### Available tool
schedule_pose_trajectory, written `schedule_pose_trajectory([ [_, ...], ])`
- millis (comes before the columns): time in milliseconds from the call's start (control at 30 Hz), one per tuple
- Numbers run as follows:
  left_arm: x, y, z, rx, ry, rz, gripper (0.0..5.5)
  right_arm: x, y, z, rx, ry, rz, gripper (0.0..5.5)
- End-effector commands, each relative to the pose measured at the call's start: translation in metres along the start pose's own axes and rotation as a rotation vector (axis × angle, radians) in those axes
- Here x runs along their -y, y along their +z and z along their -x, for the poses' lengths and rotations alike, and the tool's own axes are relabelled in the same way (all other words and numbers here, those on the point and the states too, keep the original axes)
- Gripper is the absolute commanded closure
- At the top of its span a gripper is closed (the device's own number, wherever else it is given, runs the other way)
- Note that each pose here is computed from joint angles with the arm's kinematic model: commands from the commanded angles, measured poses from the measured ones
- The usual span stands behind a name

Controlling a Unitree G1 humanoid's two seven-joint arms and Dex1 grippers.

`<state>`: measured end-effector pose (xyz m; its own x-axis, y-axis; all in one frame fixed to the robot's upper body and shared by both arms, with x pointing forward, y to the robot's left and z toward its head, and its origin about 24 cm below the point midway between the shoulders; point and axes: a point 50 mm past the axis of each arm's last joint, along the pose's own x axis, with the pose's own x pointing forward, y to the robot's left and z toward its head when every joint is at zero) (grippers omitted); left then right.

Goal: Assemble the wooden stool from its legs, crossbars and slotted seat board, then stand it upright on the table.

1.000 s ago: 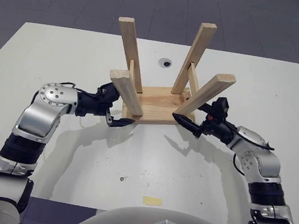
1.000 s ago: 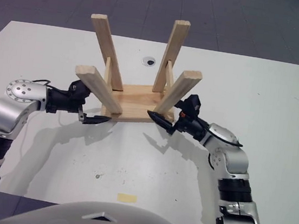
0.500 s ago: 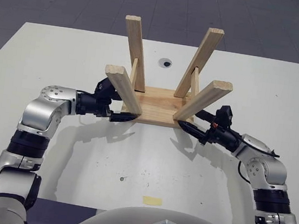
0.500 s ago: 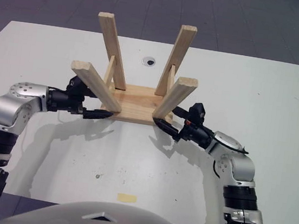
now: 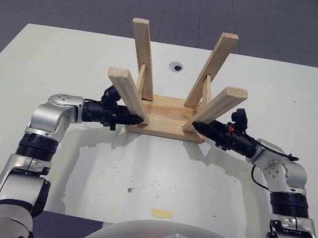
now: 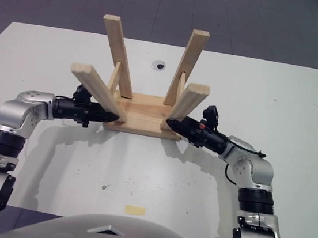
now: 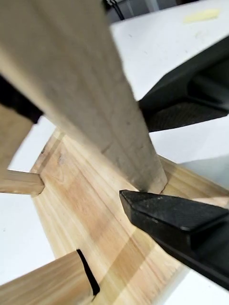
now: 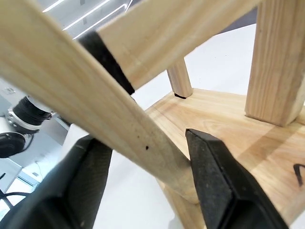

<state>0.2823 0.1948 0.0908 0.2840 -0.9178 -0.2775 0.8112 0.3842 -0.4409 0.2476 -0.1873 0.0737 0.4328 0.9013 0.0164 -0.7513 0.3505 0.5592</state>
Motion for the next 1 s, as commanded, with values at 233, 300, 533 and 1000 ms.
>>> schedule_pose_trajectory([
  [233,0.038,0.007,0.006,0.129,-0.07,0.308,3.98,-0.042,-0.016,-0.002,0.245,0.061,-0.365,3.74],
  [300,0.032,0.018,0.004,0.188,-0.02,0.334,4.0,-0.044,-0.019,-0.004,0.298,0.021,-0.397,3.87],
  [533,0.034,0.011,-0.003,0.192,0.014,0.344,3.18,-0.031,-0.015,-0.001,0.357,-0.137,-0.39,2.75],
  [1000,0.02,0.056,0.01,0.479,0.056,0.286,0.82,-0.019,-0.004,0.02,0.477,-0.266,-0.301,0.44],
])
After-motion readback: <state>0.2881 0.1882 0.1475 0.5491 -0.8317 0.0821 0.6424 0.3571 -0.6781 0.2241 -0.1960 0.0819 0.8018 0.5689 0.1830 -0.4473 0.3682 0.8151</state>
